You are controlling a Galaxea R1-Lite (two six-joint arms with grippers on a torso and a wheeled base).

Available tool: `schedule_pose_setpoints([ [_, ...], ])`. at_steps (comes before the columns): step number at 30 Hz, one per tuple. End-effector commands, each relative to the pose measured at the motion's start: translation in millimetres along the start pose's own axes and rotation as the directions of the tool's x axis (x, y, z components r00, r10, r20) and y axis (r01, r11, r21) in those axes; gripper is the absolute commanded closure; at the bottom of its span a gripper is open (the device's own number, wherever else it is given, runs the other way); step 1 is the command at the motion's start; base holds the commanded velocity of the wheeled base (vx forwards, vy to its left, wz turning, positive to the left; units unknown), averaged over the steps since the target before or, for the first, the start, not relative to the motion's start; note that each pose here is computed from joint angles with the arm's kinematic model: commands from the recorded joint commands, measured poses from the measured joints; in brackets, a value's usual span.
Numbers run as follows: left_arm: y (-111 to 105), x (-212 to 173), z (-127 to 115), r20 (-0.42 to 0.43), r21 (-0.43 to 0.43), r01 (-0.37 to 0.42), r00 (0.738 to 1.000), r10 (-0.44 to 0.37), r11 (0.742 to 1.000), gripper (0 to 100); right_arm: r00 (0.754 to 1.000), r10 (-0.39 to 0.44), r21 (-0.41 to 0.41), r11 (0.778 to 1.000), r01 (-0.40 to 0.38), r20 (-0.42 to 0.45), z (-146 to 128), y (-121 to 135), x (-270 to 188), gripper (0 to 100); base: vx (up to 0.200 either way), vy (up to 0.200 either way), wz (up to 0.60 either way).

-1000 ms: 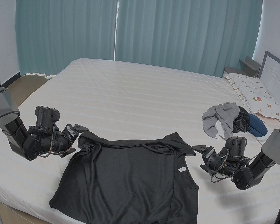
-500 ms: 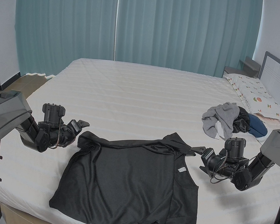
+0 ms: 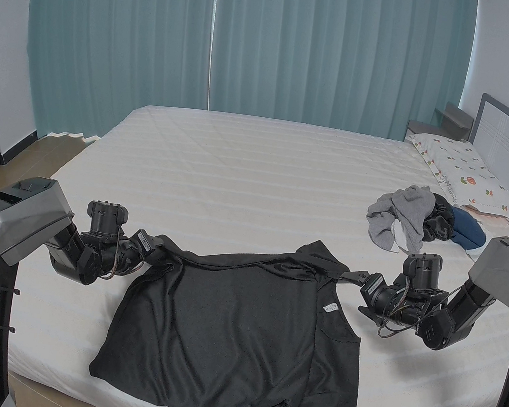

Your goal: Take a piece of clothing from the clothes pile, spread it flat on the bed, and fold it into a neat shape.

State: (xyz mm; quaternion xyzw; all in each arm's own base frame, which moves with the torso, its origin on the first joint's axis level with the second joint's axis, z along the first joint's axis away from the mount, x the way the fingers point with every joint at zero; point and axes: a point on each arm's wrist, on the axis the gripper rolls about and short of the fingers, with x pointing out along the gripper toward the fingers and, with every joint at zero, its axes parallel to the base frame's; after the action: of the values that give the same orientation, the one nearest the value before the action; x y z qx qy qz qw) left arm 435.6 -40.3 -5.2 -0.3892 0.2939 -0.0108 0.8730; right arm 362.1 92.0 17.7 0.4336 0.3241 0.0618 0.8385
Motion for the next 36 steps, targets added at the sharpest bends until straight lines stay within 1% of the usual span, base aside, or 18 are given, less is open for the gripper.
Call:
schedule_pose_setpoints([
  [1,7.4,9.4,-2.2,0.003,-0.004,-0.013,1.000,0.013,1.000,100,1.000,0.013,-0.009,1.000,-0.013,0.002,-0.8,4.4,2.4,0,0.000,0.000,0.00],
  [3,5.4,10.2,0.9,0.037,0.002,-0.027,0.999,0.027,1.000,100,1.000,0.030,-0.032,0.999,-0.030,0.008,1.0,9.6,4.0,0,0.000,0.000,0.00],
  [6,-5.2,13.3,19.6,0.136,0.034,-0.032,0.990,0.027,0.999,100,0.998,0.058,-0.097,0.994,-0.057,0.002,-0.2,19.0,13.9,0,0.000,0.000,0.00],
  [7,-5.6,13.3,21.1,0.142,0.035,-0.032,0.989,0.027,0.999,100,0.998,0.058,-0.099,0.993,-0.058,0.001,-0.5,19.3,15.0,0,0.000,0.000,0.00],
  [8,-12.3,15.2,32.1,0.197,0.065,-0.032,0.980,0.018,0.997,100,0.997,0.074,-0.113,0.991,-0.073,0.003,-0.5,22.7,29.9,0,0.000,0.000,0.00],
  [9,-15.5,16.0,35.9,0.220,0.079,-0.034,0.975,0.016,0.996,100,0.997,0.079,-0.116,0.990,-0.078,0.005,0.6,25.1,39.8,0,0.000,0.000,0.00],
  [11,-18.4,17.3,38.6,0.239,0.091,-0.039,0.971,0.016,0.995,100,0.999,0.049,-0.113,0.992,-0.048,0.010,3.0,24.7,56.6,0,0.000,0.000,0.00],
  [15,-17.5,21.8,39.2,0.275,0.080,-0.060,0.961,0.036,0.995,100,0.998,-0.057,-0.099,0.993,0.059,0.027,4.5,18.5,86.0,0,0.000,0.000,0.00],
  [16,-17.5,21.8,39.2,0.275,0.080,-0.060,0.961,0.036,0.995,100,0.998,-0.057,-0.099,0.993,0.059,0.027,4.5,18.5,86.0,0,0.000,0.000,0.00],
  [19,-12.9,22.1,35.4,0.274,0.049,-0.076,0.960,0.060,0.996,100,0.995,-0.089,-0.094,0.991,0.092,0.038,7.2,11.6,99.3,0,0.000,0.000,0.00],
  [23,-8.3,17.6,27.3,0.238,-0.112,-0.049,0.968,0.074,0.993,100,0.992,-0.123,-0.081,0.989,0.125,0.040,18.2,10.8,113.2,0,0.000,0.000,0.00],
  [27,-4.9,11.0,25.4,0.210,-0.198,-0.033,0.975,0.075,0.980,100,0.988,-0.137,-0.075,0.987,0.142,0.069,26.2,11.7,127.7,0,0.000,0.000,0.00],
  [28,-3.9,10.3,25.2,0.206,-0.203,-0.035,0.975,0.077,0.979,100,0.988,-0.138,-0.075,0.987,0.144,0.074,26.5,11.5,129.4,100,0.000,0.000,0.00],
  [29,-3.9,10.3,25.2,0.206,-0.203,-0.035,0.975,0.077,0.979,100,0.988,-0.138,-0.075,0.987,0.144,0.074,26.5,11.5,129.4,100,0.000,0.000,0.00],
  [30,-2.6,1.9,27.4,0.185,-0.217,-0.024,0.981,0.065,0.976,100,0.984,-0.136,-0.075,0.987,0.145,0.120,30.9,12.3,142.9,100,0.000,0.000,0.00],
  [31,-2.6,1.9,27.4,0.185,-0.217,-0.024,0.981,0.065,0.976,100,0.984,-0.136,-0.075,0.987,0.145,0.120,30.9,12.3,142.9,100,0.000,0.000,0.00],
  [33,0.3,-4.4,22.7,0.149,-0.219,-0.028,0.987,0.062,0.975,100,0.978,-0.117,-0.076,0.988,0.132,0.172,35.1,17.2,152.2,100,0.000,0.000,0.00],
  [36,1.5,-6.1,19.0,0.136,-0.219,-0.035,0.988,0.067,0.975,100,0.974,-0.083,-0.080,0.992,0.102,0.213,42.7,26.1,153.8,100,0.000,0.000,0.00],
])
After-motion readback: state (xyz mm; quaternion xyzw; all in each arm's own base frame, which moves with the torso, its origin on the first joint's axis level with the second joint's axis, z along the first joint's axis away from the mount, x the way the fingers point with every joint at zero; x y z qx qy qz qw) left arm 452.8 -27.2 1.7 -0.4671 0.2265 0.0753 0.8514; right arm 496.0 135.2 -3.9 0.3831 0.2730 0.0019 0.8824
